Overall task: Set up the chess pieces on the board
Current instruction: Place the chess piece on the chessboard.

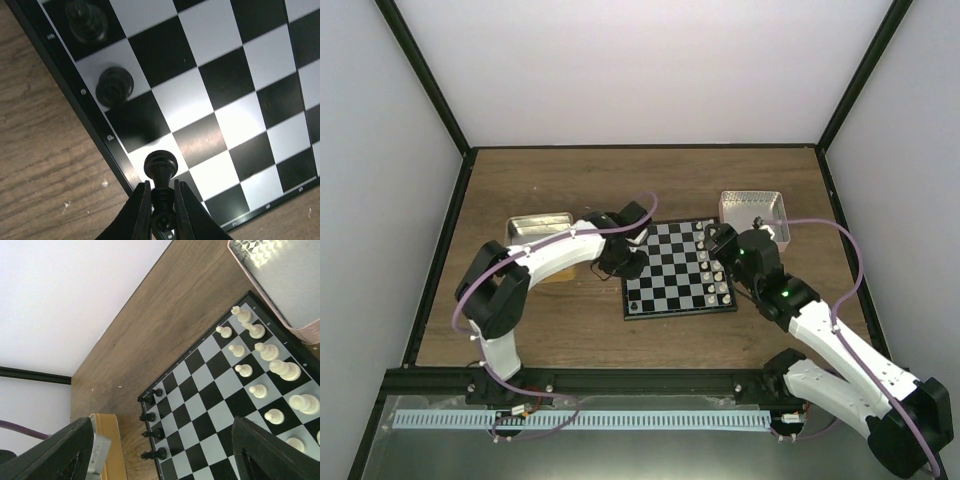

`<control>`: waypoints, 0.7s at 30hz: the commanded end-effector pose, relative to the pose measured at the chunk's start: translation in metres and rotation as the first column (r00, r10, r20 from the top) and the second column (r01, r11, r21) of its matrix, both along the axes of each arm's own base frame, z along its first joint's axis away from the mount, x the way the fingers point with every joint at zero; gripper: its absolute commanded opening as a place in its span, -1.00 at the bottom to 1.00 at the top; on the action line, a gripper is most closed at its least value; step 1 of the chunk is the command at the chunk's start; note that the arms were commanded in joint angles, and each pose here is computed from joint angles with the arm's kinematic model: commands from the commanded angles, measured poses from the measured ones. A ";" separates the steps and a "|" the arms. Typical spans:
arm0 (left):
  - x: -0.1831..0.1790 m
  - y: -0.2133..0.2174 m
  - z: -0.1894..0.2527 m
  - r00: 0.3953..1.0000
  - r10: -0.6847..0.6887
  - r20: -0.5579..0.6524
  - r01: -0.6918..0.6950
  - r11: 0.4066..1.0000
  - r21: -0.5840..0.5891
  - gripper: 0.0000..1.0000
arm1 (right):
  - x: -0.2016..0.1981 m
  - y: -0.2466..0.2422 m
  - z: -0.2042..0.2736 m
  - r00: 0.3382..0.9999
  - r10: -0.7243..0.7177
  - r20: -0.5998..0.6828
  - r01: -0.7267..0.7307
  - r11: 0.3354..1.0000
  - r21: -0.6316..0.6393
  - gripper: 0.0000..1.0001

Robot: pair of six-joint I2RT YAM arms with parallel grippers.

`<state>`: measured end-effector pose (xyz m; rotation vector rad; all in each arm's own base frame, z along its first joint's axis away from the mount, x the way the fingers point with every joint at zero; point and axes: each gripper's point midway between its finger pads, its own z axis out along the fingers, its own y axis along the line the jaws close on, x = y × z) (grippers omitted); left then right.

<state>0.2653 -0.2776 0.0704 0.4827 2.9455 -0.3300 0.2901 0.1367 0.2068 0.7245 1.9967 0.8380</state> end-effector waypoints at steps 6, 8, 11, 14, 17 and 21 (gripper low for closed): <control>0.017 0.003 -0.011 1.000 0.014 0.005 -0.014 0.993 0.121 -0.81 | -0.002 -0.013 -0.010 0.999 -0.042 -0.008 0.041 0.998 -0.049 0.55; 0.017 0.002 -0.014 1.000 0.011 -0.003 -0.011 0.992 0.128 -0.81 | -0.003 -0.013 -0.011 0.999 -0.041 -0.010 0.041 0.998 -0.051 0.56; 0.020 0.005 -0.017 1.000 0.017 0.004 -0.017 0.988 0.152 -0.80 | -0.005 -0.014 -0.015 0.999 -0.042 -0.016 0.041 0.998 -0.051 0.56; 0.023 0.004 -0.019 1.000 0.016 0.002 -0.016 0.986 0.164 -0.76 | -0.006 -0.014 -0.018 0.999 -0.044 -0.019 0.043 0.998 -0.042 0.56; 0.024 0.005 -0.021 1.000 0.014 0.006 -0.015 0.985 0.173 -0.69 | -0.006 -0.013 -0.018 0.999 -0.039 -0.018 0.038 0.998 -0.040 0.55; 0.024 0.006 -0.021 1.000 0.006 0.008 -0.007 0.984 0.178 -0.65 | -0.006 -0.014 -0.018 0.999 -0.039 -0.018 0.038 0.998 -0.047 0.56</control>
